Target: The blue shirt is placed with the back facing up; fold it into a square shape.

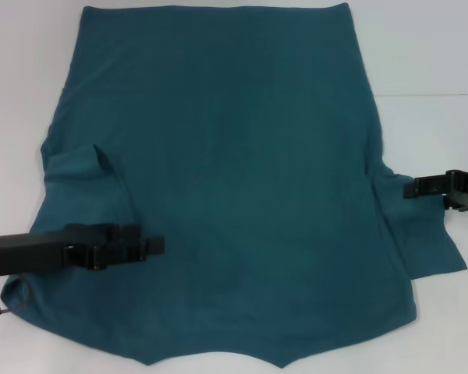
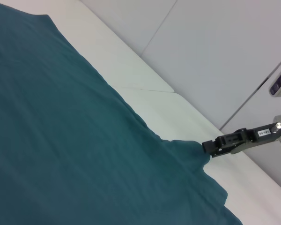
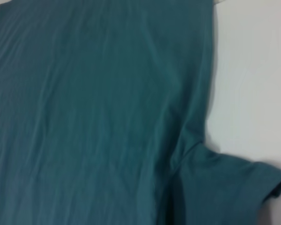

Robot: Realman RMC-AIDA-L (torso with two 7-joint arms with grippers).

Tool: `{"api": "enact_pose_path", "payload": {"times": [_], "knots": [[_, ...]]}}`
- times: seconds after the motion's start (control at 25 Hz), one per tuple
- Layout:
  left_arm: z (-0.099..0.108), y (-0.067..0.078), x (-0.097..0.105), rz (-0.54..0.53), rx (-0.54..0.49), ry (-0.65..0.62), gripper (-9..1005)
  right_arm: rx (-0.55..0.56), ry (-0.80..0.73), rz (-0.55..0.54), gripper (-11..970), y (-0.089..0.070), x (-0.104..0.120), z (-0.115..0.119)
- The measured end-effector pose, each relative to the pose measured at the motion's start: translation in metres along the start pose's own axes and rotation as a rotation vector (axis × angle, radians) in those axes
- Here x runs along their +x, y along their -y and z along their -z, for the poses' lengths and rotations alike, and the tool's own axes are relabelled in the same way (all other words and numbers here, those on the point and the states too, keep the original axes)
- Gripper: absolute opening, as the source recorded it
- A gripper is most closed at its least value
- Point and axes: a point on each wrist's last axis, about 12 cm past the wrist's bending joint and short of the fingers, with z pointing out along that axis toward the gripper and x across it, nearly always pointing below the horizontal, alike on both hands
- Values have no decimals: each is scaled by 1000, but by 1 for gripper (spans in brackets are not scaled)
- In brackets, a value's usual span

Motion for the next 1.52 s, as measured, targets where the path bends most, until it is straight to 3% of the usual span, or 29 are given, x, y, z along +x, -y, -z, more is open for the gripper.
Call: {"api": "enact_pose_path", "payload": {"times": [0.44, 1.0, 1.2, 1.52], "knots": [[0, 0, -2, -2, 3, 22, 737, 6, -8, 5, 720, -2, 3, -5], [1, 0, -1, 0, 3, 22, 736, 22, -10, 13, 284, 2, 2, -2], [1, 0, -1, 3, 1, 23, 736, 33, -11, 42, 54, 2, 0, -1], [8, -2, 4, 22, -18, 42, 736, 129, 15, 220, 10, -2, -17, 12]]}}
